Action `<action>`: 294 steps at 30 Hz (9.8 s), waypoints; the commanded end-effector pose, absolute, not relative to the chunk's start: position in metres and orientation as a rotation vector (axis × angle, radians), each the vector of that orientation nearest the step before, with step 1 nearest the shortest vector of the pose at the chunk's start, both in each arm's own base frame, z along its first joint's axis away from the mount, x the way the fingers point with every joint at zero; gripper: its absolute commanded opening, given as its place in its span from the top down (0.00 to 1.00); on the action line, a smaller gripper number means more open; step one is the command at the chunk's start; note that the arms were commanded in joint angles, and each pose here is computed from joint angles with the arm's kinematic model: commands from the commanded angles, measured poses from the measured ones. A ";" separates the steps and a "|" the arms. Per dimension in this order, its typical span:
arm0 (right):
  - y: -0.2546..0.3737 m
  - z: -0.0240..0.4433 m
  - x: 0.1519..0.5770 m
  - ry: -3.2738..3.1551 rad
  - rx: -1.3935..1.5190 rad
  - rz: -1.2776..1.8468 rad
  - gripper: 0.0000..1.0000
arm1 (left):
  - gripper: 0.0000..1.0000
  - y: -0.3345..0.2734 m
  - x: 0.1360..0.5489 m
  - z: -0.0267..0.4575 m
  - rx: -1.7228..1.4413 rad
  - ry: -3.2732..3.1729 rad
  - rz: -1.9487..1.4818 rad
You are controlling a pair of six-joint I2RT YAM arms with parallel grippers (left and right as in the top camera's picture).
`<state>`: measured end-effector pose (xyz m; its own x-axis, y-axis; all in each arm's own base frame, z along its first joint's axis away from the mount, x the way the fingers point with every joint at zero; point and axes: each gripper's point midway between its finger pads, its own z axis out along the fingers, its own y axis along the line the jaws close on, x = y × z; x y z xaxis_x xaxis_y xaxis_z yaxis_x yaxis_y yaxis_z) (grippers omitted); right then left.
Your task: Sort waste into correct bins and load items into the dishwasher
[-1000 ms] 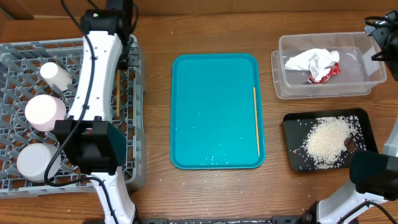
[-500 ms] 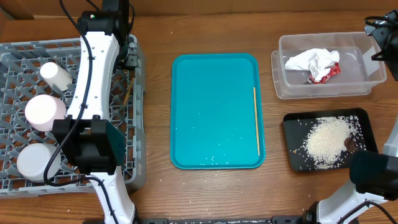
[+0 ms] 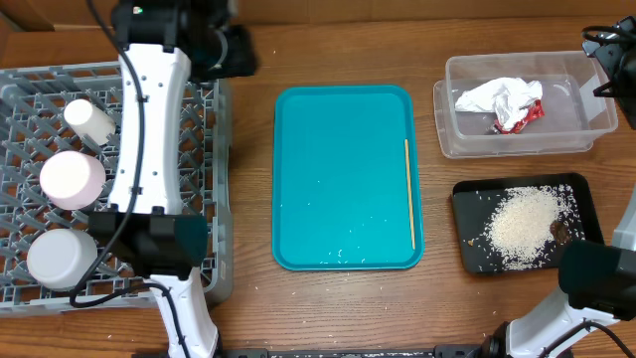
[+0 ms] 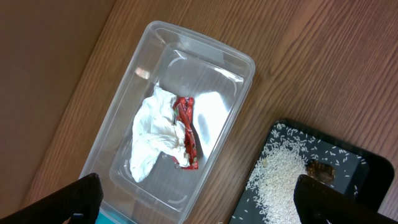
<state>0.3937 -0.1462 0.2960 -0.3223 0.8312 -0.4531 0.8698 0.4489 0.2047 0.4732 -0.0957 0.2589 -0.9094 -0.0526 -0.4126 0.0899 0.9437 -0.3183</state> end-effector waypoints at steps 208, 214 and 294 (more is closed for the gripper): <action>-0.147 0.307 0.392 2.172 1.413 -0.099 0.00 | 0.00 -0.052 0.092 0.433 -0.007 2.114 -0.426; -0.147 0.307 0.392 2.172 1.413 -0.099 0.00 | 0.00 -0.052 0.097 0.422 -0.014 2.158 -0.434; -0.147 0.307 0.392 2.172 1.413 -0.099 0.00 | 0.00 0.002 0.246 0.157 -0.088 1.642 -0.043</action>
